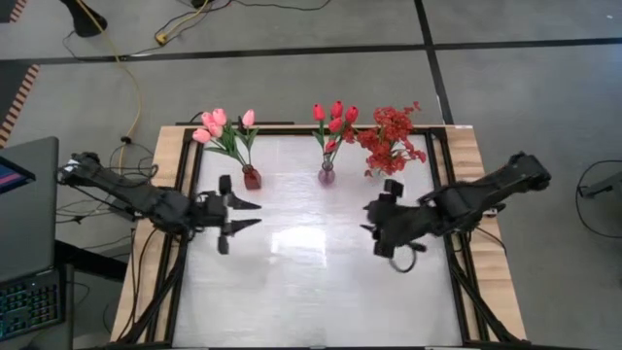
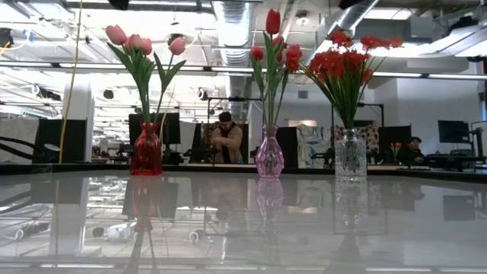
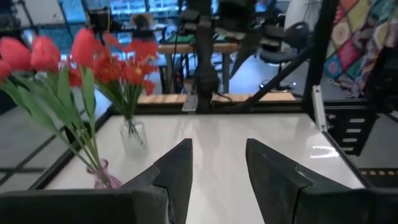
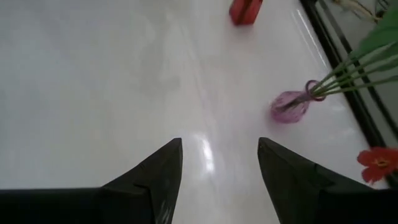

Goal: Sort flowers into vase by color
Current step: Return to Home Position

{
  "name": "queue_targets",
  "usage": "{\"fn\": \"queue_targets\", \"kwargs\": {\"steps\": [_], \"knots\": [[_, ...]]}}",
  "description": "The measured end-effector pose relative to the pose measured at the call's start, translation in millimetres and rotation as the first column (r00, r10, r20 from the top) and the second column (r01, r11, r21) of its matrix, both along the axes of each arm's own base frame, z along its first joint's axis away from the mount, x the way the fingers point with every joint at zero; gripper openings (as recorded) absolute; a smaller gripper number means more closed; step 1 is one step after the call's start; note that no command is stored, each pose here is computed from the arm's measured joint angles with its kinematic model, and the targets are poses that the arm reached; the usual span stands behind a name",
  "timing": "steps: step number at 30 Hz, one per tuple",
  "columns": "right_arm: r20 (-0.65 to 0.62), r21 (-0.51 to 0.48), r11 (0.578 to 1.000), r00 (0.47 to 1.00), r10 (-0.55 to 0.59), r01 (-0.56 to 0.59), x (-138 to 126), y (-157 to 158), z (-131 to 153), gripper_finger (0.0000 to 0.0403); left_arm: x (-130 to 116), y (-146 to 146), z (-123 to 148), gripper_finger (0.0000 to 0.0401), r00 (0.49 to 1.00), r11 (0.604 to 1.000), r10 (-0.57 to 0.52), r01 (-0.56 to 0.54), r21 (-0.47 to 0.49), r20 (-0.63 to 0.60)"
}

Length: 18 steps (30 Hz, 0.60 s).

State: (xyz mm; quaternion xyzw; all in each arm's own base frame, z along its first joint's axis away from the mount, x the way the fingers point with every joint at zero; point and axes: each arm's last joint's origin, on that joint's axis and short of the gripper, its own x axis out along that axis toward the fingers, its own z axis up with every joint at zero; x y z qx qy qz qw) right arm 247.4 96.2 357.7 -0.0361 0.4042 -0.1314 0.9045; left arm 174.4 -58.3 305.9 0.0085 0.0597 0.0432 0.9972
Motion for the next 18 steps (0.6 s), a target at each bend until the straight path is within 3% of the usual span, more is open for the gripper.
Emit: {"fn": "queue_targets", "kwargs": {"steps": [7, 14, 18], "knots": [[0.238, 0.08, 0.997, 0.971, -0.004, -0.016, -42, -29, -32, 0.0218, -27, 8, 4, 0.0137, 0.997, 0.998, -0.028, 0.024, 0.052, 0.076], [0.399, 0.129, 0.983, 0.914, 0.072, -0.133, -63, -59, -74, 0.0209, -44, 22, -34, 0.0137, 0.985, 0.999, 0.015, -0.02, 0.03, 0.174], [0.423, 0.166, 0.979, 0.905, 0.035, -0.115, -77, -78, -93, 0.0201, -52, 31, -52, 0.0137, 0.976, 0.998, 0.066, -0.069, 0.006, 0.207]]}}
